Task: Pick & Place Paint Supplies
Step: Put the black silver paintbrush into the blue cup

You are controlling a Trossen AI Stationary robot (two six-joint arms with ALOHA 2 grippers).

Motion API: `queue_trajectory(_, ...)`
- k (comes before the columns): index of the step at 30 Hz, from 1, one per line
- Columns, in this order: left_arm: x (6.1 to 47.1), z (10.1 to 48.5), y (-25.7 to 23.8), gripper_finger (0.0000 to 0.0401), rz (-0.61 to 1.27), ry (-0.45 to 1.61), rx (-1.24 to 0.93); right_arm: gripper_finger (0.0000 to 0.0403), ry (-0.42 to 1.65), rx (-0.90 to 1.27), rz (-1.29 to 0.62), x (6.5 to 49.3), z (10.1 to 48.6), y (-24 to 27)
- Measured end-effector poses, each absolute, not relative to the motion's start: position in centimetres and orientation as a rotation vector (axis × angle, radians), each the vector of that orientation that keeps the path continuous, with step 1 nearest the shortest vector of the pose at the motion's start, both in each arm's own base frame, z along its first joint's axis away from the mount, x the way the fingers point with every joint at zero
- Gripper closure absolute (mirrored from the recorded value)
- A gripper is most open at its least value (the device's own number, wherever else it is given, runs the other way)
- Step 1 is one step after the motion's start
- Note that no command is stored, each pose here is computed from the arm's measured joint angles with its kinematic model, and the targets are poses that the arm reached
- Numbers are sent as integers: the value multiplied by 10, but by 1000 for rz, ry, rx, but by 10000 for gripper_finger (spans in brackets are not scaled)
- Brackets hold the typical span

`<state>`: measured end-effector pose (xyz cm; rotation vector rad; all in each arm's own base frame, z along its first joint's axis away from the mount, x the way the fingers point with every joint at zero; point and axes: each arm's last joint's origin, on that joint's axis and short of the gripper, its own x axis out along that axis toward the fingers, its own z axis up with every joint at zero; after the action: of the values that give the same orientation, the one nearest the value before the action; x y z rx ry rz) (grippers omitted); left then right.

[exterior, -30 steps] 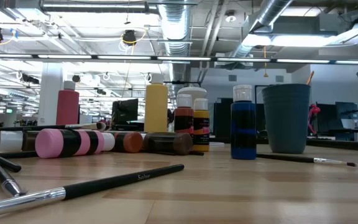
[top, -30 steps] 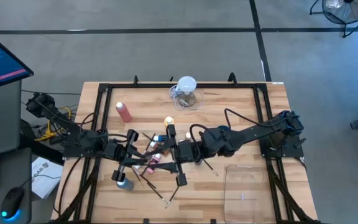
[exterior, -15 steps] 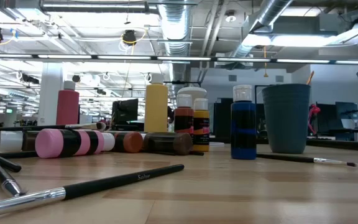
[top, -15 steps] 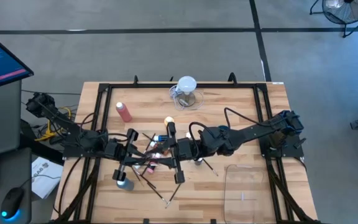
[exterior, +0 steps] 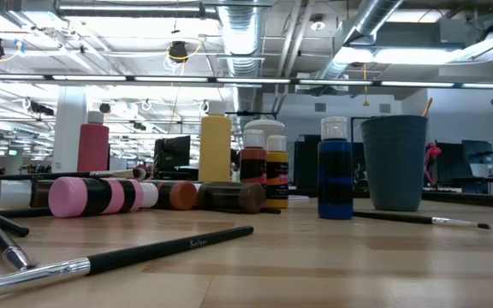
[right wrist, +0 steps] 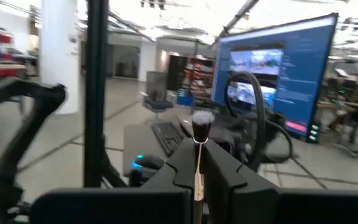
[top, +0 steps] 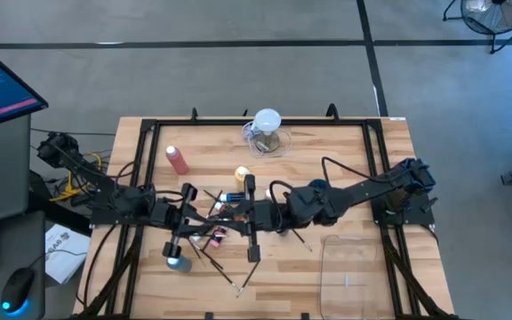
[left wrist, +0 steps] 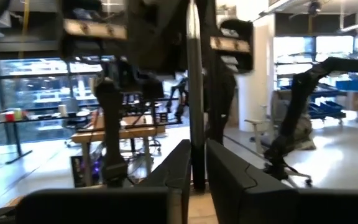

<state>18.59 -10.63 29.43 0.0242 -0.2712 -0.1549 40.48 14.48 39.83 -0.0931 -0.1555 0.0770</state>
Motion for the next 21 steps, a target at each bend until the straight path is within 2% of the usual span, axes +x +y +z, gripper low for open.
queue_trajectory(12, 186, 293, -104, 207, -74, -247, 44, 400, -40, -114, -91, 388, 398, 158)
queue_trajectory(16, 186, 293, -104, 182, -70, -245, 42, 401, 26, -143, -190, 379, 397, 162)
queue_trajectory(21, 186, 293, -104, 177, -68, -245, 41, 401, 108, -149, -268, 368, 397, 160)
